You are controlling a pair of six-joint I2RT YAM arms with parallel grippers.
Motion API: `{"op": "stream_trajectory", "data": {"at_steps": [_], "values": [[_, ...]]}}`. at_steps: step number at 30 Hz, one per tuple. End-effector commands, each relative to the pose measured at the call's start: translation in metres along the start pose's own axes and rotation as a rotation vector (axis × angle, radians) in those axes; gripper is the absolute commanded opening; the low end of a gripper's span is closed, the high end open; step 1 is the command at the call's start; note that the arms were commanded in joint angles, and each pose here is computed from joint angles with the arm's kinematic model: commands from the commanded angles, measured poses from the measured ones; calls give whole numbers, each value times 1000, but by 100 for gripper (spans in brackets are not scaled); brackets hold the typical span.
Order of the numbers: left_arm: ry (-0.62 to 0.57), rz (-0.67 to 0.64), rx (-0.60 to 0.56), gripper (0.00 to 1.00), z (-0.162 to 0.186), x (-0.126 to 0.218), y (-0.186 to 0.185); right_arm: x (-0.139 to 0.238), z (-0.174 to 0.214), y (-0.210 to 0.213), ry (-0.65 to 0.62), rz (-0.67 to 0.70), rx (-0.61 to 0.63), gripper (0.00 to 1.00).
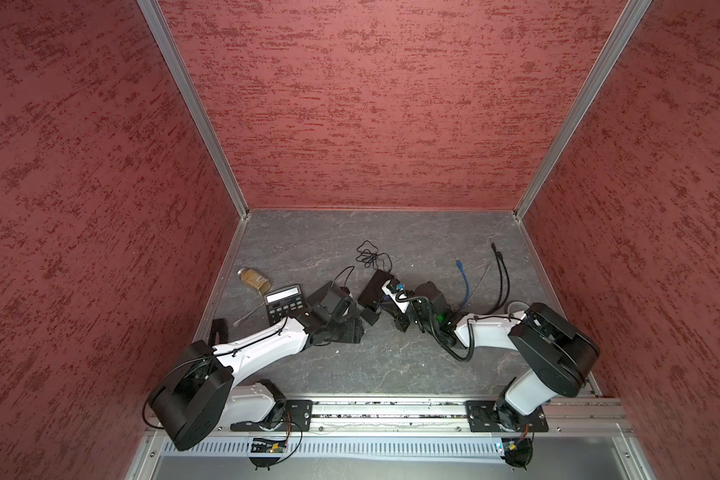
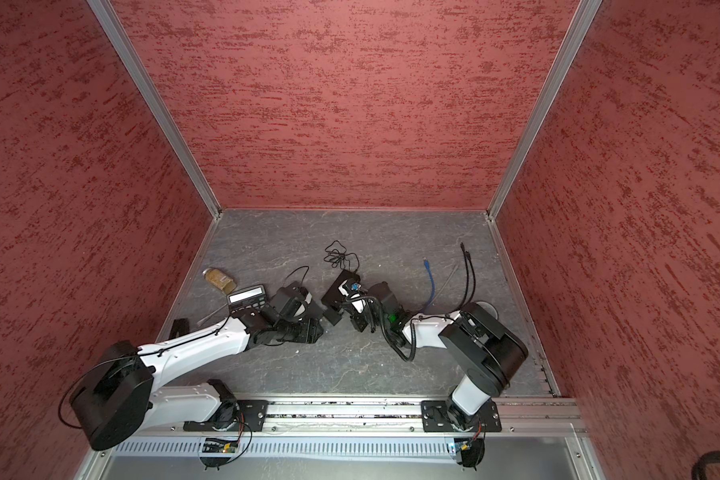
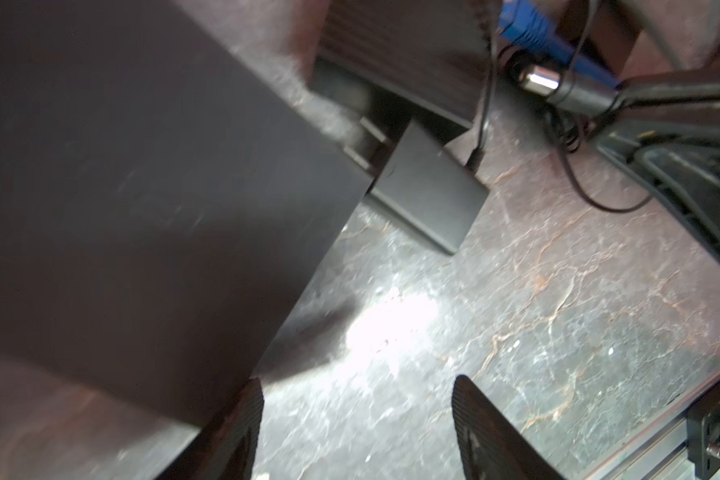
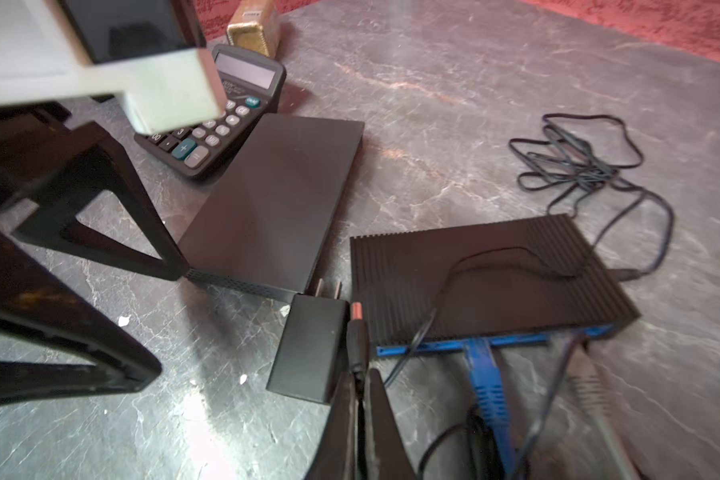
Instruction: Insert the plug into the switch port
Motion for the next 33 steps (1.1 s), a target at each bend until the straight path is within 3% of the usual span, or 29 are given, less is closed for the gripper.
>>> {"op": "stream_trajectory", "data": {"at_steps": [1,10,19,33], "values": [[-64,50,-41,73,-13,-8,-10,8,-9,-8,-38,49,-14,5],[-32,-15,-73,73,-8,3,-6,17,-8,-13,-38,70,-18,5],[-55,-151,54,74,4,33,20,18,-5,-12,-47,62,-22,5],[22,-131,108,75,17,5,28,21,-4,-12,-44,68,-23,5]]}}
Point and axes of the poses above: each gripper's point midway between its finger pads, its own x axis back along the fingers, its own y axis along the line the jaws close on, z = x × y, the point moved 3 cm from there along x, back along the fingers, and after that the axes turned 3 degrees about -x, right-handed, at the moved point
